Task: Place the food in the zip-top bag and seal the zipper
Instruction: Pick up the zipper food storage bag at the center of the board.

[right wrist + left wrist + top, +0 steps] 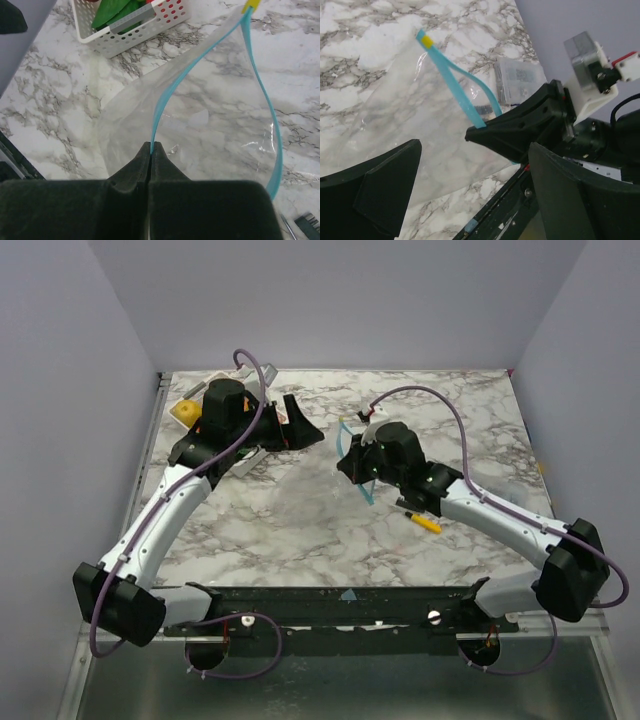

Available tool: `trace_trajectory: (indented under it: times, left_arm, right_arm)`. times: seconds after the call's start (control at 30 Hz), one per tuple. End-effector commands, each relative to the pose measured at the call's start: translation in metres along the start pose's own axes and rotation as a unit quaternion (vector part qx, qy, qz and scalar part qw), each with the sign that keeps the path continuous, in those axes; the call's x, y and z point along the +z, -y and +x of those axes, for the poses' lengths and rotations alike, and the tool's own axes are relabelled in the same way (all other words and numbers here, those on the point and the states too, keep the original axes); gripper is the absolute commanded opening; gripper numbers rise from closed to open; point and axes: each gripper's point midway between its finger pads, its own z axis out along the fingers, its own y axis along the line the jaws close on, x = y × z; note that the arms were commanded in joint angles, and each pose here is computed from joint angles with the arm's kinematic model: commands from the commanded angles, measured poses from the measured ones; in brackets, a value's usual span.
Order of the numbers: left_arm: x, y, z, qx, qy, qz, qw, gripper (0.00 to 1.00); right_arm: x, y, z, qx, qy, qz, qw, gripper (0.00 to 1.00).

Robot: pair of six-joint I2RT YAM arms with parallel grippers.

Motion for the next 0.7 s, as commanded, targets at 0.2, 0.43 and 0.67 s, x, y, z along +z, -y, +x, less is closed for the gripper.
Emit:
trace_trajectory:
  times: [0.2,0.43,0.67]
  left_arm:
    - [0.031,-0.001,-0.002,0.028,-0.045,-0.073,0.996,0.83]
    - [0.048,-0.01,0.017,0.053,-0.08,-0.097,0.991,0.81]
    - [0.048,-0.004,0.02,0.042,-0.084,-0.084,0.992,0.83]
  right_arm:
    - [-0.024,-0.009,-0.022,0.007,0.066,-0.006,0.998,0.0]
    - [-0.024,-0.022,-0.014,0.013,0.074,-0.041,0.996,0.0]
    - [-0.015,-0.043,-0.011,0.003,0.073,-0.06,0.995,0.0]
